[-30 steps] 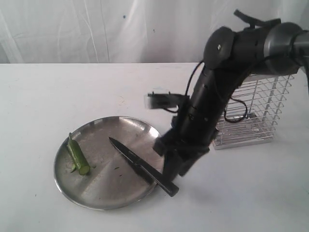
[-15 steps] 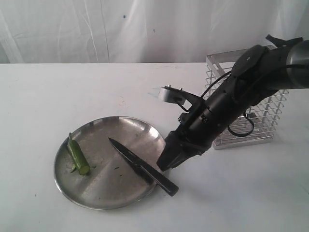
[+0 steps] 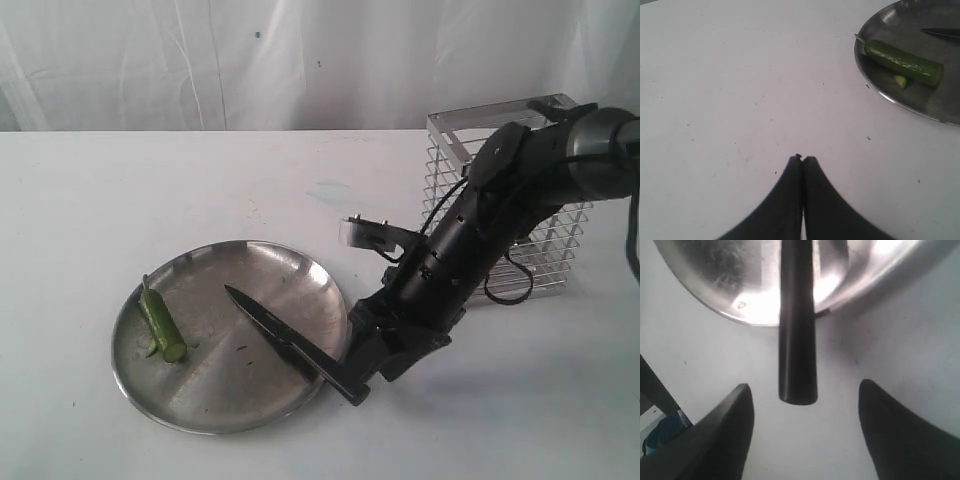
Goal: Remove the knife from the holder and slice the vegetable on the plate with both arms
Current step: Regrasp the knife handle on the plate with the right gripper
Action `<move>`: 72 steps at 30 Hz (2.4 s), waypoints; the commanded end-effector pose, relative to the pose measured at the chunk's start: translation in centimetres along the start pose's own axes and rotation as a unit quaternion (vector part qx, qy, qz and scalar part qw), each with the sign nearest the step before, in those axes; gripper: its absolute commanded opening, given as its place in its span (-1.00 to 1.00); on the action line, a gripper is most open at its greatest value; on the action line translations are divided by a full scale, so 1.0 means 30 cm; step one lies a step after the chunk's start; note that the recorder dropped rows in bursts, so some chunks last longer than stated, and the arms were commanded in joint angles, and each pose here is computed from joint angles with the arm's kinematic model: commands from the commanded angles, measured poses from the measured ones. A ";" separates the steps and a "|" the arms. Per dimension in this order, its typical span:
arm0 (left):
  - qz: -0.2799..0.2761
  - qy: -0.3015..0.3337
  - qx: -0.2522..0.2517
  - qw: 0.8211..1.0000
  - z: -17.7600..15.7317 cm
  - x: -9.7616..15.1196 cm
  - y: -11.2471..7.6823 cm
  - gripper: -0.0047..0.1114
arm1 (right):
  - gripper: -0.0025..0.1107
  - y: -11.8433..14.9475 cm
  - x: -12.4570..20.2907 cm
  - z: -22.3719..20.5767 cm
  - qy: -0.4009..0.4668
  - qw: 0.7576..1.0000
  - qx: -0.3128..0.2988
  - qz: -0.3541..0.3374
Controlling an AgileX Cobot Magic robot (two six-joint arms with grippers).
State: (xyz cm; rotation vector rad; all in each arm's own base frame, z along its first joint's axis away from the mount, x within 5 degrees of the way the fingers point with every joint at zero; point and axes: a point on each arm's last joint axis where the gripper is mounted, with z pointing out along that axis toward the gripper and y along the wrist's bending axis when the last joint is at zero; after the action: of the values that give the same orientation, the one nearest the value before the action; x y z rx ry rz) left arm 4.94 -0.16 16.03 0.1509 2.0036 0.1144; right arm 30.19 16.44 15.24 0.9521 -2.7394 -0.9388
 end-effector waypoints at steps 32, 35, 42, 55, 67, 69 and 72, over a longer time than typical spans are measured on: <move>-0.001 -0.003 0.003 1.000 0.000 0.000 -0.001 -0.92 | -0.66 -0.168 0.017 0.190 0.013 0.984 -0.165 0.071; -0.001 -0.003 0.003 1.000 0.000 0.000 -0.001 -0.92 | -0.96 -0.167 0.016 0.190 0.011 0.983 -0.166 0.072; -0.001 -0.003 0.003 1.000 0.000 0.000 -0.001 -0.92 | -0.96 -0.167 0.016 0.190 0.011 0.983 -0.166 0.072; -0.001 -0.003 0.003 1.000 0.000 0.000 -0.001 -0.92 | -0.63 -0.167 0.016 0.190 0.011 0.983 -0.166 0.072; -0.001 -0.003 0.003 1.000 0.000 0.000 -0.001 -0.92 | -0.33 -0.167 0.016 0.190 0.012 0.983 -0.166 0.076; -0.001 -0.003 0.003 1.000 0.000 0.000 -0.001 -0.92 | -0.33 -0.168 0.016 0.190 0.013 0.983 -0.165 0.075; -0.001 -0.003 0.003 1.000 0.000 0.000 -0.001 -0.92 | -0.33 -0.162 0.015 0.195 0.015 0.983 -0.165 0.074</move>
State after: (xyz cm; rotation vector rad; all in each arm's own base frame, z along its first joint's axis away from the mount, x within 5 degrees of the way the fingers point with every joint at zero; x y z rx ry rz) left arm 4.94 -0.16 16.03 0.1509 2.0036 0.1144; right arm 31.17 16.32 9.48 0.6802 -2.4640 -1.3633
